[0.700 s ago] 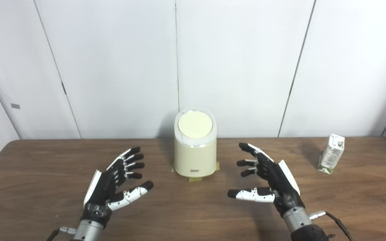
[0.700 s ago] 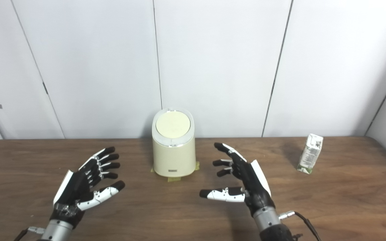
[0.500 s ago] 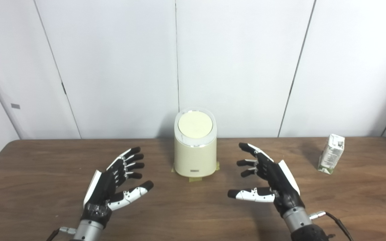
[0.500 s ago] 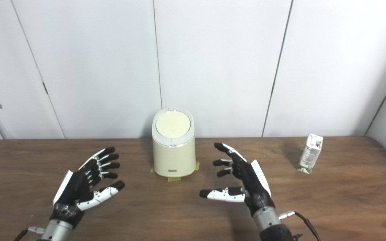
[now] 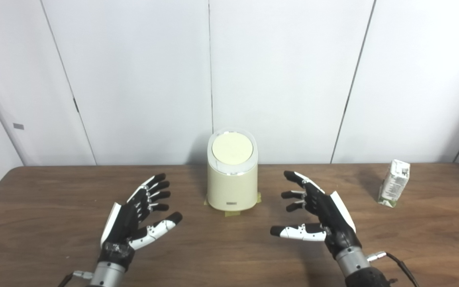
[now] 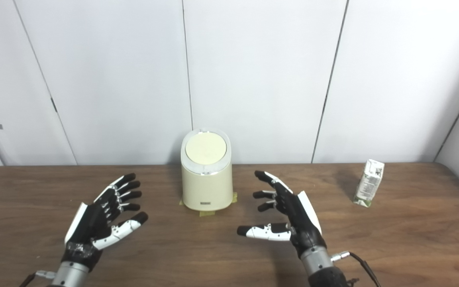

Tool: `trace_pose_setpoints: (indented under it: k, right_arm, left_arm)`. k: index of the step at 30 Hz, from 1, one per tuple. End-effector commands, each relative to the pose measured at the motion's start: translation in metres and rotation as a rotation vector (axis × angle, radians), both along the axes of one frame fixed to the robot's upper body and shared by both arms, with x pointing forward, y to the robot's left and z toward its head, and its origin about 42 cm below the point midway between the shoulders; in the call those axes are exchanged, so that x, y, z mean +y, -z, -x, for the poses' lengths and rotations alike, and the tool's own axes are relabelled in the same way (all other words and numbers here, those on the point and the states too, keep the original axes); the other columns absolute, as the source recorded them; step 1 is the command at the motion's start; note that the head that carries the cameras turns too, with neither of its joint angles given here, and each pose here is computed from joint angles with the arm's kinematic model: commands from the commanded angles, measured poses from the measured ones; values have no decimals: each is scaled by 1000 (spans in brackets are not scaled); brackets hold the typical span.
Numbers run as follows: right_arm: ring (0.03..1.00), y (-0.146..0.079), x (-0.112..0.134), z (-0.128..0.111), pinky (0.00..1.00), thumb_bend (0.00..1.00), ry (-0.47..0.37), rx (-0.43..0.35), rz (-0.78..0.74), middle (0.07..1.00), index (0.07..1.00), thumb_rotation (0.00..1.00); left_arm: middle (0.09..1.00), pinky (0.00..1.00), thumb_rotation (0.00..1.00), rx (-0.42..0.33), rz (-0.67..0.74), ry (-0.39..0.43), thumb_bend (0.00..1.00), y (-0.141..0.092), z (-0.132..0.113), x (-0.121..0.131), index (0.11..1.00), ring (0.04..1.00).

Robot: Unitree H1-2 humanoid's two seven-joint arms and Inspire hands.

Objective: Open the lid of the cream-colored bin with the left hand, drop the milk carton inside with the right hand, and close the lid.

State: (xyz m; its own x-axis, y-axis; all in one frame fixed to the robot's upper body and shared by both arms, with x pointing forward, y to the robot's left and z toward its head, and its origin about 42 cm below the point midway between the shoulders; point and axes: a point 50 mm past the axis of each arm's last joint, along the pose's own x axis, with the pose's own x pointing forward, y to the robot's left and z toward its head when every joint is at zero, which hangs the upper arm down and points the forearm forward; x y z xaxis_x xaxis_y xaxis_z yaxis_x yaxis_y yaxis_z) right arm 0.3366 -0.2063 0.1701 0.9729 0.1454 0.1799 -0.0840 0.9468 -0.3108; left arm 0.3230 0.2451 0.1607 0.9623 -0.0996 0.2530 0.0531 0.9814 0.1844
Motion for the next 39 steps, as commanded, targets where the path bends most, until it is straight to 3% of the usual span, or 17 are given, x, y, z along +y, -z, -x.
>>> trace_pose_setpoints:
  k: [1,10,14,22,27,39]
  right_arm:
    - [725,-25,3,-9,571,770,-15,-115,-9,884,838,108]
    - [738,-23,4,-13,587,767,-20,-107,-21,894,846,126]
    - [737,-22,4,-13,586,763,-27,-111,-21,893,850,121]
    - [737,-24,5,-11,588,765,-30,-114,-19,891,840,135]
    - [732,-24,5,-10,582,761,-31,-118,-23,890,838,115]
    - [722,-25,8,-9,573,756,-26,-121,-25,886,834,110]
  left_arm:
    - [860,715,289,-126,-17,-13,812,-28,-17,-6,892,826]
    - [981,925,363,-165,-95,-60,891,-64,-60,-26,949,986]
    - [982,882,380,-166,-170,-81,909,-82,-81,-37,947,980]
    - [980,883,314,-189,-166,-22,917,-117,-122,-60,958,990]
    - [985,886,319,-195,-182,-40,950,-130,-137,-75,968,993]
    - [1000,862,326,-173,-228,-89,888,-141,-157,-109,1000,992]
